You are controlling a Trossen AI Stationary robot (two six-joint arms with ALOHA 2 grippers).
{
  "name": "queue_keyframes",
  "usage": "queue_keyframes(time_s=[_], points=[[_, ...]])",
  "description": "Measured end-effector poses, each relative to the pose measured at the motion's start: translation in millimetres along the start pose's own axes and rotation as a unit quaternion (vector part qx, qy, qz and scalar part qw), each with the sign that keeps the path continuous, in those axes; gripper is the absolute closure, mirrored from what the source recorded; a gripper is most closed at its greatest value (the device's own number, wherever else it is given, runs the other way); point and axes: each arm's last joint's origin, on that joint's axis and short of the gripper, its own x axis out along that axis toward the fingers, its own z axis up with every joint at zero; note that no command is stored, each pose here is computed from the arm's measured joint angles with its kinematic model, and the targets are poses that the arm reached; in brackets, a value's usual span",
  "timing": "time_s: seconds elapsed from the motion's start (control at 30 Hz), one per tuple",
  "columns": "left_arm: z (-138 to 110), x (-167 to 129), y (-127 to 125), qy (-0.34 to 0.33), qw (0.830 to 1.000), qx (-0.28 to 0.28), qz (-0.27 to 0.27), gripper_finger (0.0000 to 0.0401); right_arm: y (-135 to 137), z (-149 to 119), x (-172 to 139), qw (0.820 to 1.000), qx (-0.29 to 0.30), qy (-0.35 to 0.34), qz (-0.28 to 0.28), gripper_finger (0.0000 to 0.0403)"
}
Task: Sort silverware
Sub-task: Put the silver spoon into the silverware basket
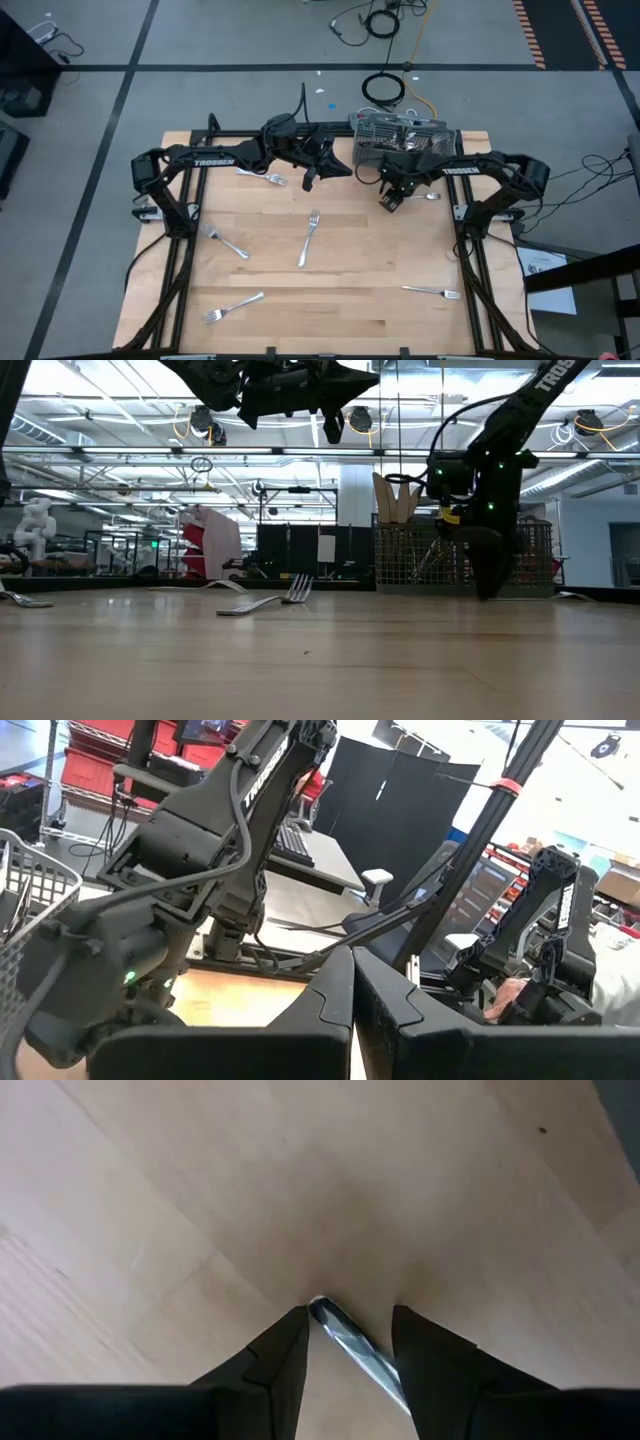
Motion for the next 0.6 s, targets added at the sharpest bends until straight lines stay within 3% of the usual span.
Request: queue_keyframes(time_s=[0.27,0.43,0.53,0.6], points=[[0,0,0,0.0,1.0,0.0,0.001,0.0396,19,-13,7,0.997,0.078,0.002,0.024,0.0264],[0,0,0,0.0,1.0,0.0,0.001,0.0396,55,-15,2,0.982,0.131,-0.013,0.139,0.0264],[0,0,0,0.0,1.0,0.0,0.002,0.0396,79,-12,-7,0.965,0.105,-0.036,0.236,0.0264],[0,0,0,-0.001,1.0,0.001,0.004,0.0396,90,-8,-20,0.958,0.08,-0.057,0.271,0.0264]])
